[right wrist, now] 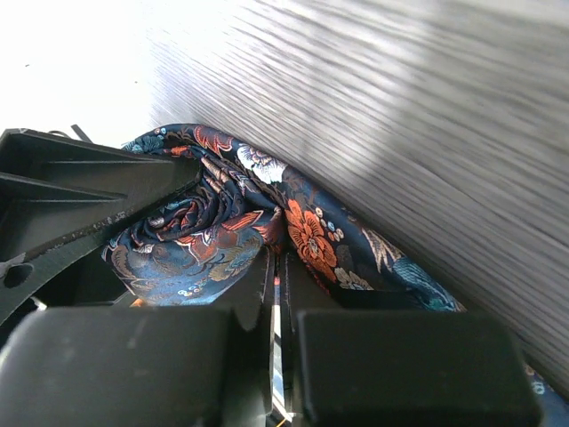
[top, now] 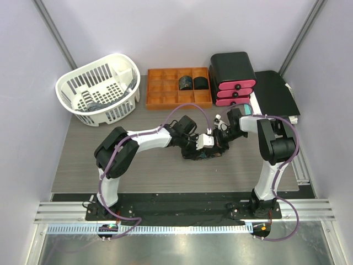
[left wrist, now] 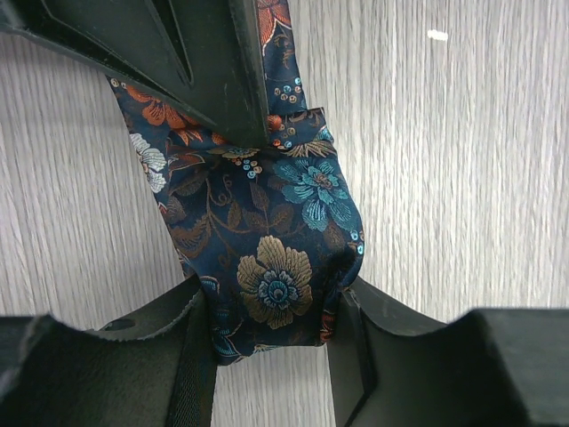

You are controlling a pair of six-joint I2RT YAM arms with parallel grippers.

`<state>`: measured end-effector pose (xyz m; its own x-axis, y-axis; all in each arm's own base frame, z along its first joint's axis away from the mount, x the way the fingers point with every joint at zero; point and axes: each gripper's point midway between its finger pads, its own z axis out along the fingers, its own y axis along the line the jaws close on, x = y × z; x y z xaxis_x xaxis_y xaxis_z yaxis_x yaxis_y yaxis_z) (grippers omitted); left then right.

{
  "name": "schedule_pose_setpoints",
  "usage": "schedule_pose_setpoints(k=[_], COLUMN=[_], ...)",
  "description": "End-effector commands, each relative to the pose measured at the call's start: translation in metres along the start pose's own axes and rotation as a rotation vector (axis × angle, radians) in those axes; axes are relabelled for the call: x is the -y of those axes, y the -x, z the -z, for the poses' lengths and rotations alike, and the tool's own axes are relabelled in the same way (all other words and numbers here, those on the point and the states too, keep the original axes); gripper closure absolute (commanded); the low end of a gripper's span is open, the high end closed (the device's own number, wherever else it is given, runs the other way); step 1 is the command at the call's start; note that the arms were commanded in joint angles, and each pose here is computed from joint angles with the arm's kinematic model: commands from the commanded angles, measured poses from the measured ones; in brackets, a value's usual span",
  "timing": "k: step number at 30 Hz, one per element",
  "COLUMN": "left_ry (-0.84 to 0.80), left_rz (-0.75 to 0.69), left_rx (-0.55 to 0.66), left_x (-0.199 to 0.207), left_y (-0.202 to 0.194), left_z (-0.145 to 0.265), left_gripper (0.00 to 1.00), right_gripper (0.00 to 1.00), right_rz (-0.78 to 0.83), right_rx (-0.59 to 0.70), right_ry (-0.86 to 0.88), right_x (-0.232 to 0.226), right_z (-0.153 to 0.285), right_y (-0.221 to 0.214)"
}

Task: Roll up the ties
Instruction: Roll the tie at the center of the board.

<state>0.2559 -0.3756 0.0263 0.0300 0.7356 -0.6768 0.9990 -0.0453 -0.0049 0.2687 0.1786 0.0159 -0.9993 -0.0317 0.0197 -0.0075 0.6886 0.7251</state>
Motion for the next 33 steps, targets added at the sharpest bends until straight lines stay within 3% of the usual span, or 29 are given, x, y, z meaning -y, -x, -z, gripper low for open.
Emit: schedule_pose_setpoints(k=[1, 3, 5, 6, 13, 26, 33], left_ry=[-0.065, -0.042, 0.010, 0.026, 0.071, 0.079, 0.089], left_rz=[0.067, 0.084, 0.102, 0.105, 0.146, 0.170, 0.192], left_rx=[-0.094, -0.073, -0.014, 0.002, 0.119, 0.166, 0.149], left_x=[0.020, 0.015, 0.006, 0.004, -0.009, -0.020, -0.025], left_y=[-0.031, -0.027, -0.015, -0.012, 0.026, 0.050, 0.045], left_z=[0.012, 0.017, 0.025, 0.027, 0.033, 0.004, -0.018], left_gripper=[0.89, 0.68, 0.54, 0.53, 0.52, 0.54, 0.55], right_gripper=[0.99, 0.99, 0.99, 0.99, 0.99, 0.99, 0.99], right_rz=[0.078, 0.076, 0.079, 0.076, 0.045, 0.018, 0.018], right_rx=[0.055, 0.052, 0.042, 0.037, 0.010, -0.021, -0.027], right_ry=[-0.071, -0.095, -0.127, -0.135, -0.185, -0.181, -0.161], right_x=[0.006, 0.008, 0.012, 0.013, 0.024, 0.025, 0.020], right_z=[-0.013, -0.018, -0.024, -0.026, -0.036, -0.047, -0.049], right_y=[0.011, 0.010, 0.007, 0.006, 0.001, -0.004, -0.006])
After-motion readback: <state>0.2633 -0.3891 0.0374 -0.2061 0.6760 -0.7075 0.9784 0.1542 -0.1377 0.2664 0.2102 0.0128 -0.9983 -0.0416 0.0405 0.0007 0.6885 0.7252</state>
